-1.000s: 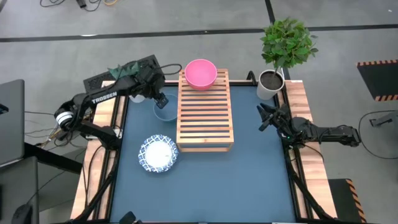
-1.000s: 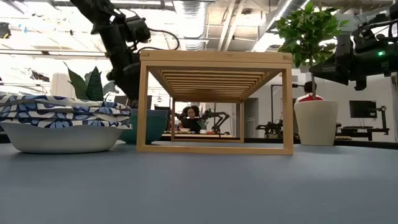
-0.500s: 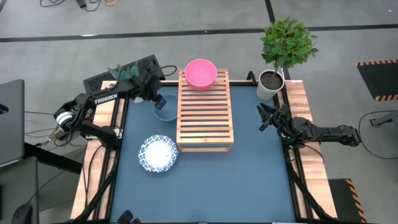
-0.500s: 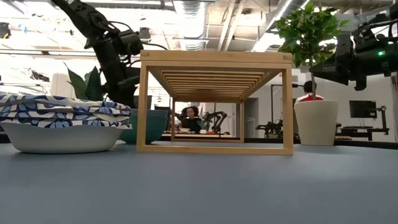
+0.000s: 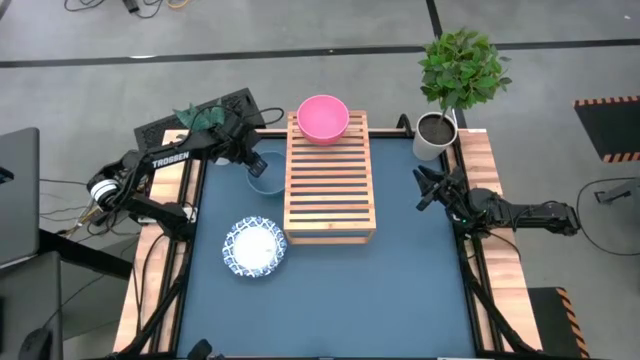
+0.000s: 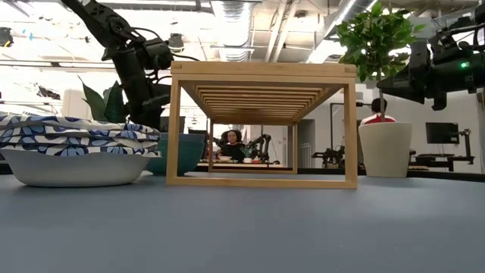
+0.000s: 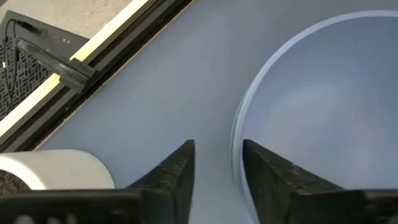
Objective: Place and stack bowls onto a shelf
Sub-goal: Stack the blue bowl on the the pink bowl
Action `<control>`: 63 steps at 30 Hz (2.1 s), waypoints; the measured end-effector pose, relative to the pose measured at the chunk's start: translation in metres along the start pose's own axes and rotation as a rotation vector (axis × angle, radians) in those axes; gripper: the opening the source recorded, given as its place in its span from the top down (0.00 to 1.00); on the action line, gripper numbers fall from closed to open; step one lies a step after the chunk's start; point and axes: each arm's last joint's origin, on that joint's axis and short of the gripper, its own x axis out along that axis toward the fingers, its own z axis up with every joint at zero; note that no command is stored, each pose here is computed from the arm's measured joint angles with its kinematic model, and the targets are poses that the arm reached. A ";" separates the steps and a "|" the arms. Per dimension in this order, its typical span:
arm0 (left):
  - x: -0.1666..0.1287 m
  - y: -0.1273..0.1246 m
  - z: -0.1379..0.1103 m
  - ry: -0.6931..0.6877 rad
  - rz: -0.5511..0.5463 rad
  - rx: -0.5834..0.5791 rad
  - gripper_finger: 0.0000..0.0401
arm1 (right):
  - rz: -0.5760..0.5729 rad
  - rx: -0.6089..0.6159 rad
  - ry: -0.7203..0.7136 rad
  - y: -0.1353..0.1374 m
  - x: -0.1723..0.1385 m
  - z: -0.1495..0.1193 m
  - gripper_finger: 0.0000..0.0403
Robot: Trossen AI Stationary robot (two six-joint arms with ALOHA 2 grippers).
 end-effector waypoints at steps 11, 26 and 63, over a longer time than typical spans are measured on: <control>0.000 0.000 0.000 -0.004 -0.001 -0.050 0.99 | 0.000 -0.001 0.000 0.000 0.000 0.000 0.64; -0.001 -0.002 0.000 0.002 -0.060 -0.126 1.00 | -0.002 -0.001 0.000 0.000 0.000 0.000 0.64; -0.101 0.011 0.074 -0.065 0.147 -0.080 1.00 | -0.003 -0.008 0.003 0.000 0.000 0.000 0.64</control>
